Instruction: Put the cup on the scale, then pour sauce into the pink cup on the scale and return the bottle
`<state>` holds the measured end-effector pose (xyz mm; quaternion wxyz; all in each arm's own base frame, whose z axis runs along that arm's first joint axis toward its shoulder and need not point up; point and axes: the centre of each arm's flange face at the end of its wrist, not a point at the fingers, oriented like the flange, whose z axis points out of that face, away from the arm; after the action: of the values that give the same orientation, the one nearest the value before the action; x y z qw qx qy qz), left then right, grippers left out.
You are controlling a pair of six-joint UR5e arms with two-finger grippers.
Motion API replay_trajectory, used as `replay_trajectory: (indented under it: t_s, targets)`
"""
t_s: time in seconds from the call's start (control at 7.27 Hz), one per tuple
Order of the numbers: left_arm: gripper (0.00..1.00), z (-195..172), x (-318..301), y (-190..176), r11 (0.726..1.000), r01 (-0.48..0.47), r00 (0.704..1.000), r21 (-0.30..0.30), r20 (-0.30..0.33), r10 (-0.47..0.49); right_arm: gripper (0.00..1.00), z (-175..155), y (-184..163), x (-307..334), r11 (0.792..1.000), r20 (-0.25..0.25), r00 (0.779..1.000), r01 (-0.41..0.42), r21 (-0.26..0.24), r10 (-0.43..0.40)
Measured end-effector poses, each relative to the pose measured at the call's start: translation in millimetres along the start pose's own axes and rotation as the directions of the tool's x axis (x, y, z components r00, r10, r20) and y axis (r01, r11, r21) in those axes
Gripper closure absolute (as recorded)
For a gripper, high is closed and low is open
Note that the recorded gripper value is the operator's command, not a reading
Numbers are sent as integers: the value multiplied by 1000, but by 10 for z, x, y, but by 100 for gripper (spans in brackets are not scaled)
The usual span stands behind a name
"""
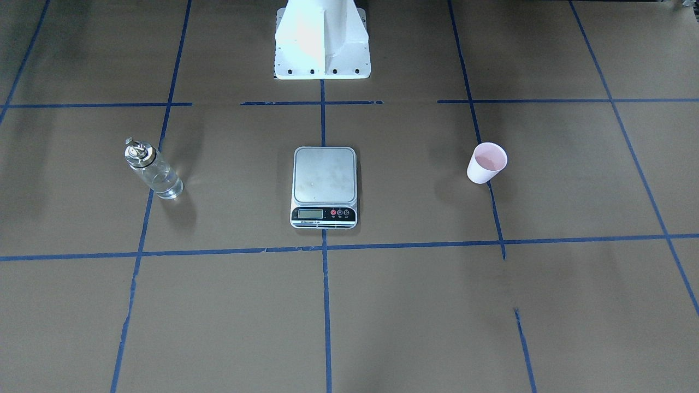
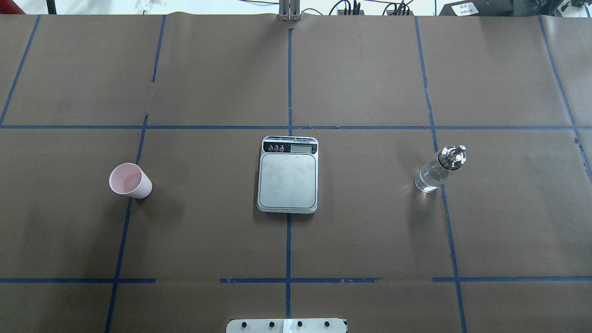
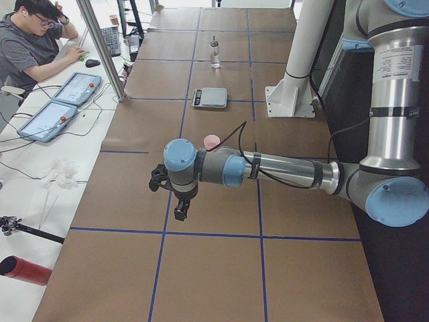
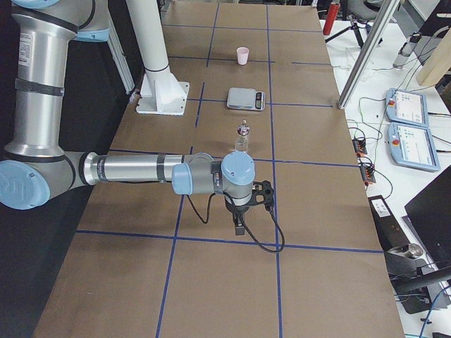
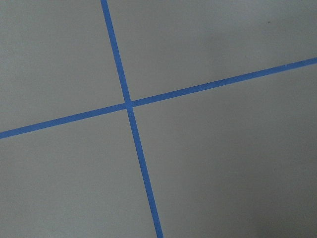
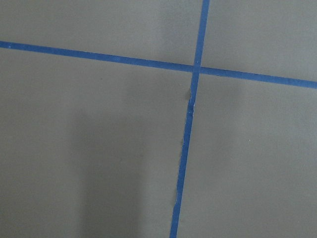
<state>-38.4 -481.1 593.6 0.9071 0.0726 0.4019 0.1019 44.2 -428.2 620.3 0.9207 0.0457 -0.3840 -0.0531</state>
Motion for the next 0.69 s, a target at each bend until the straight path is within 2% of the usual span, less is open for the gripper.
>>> replay_trajectory:
  t_s: [0.28, 0.55, 0.69]
  targets:
    - [0, -15, 16, -14, 1000, -17, 1000, 14, 1, 17, 0, -18, -23, -20, 1000, -1, 1000, 19, 14, -19]
    - [0, -49, 50, -36, 998, -43, 999, 35, 6, 43, 0, -59, -68, -63, 996, -2, 998, 62, 63, -62]
    - [0, -121, 129, -80, 994, -84, 996, 73, 13, 84, 0, -109, -120, -111, 989, -8, 995, 104, 105, -104]
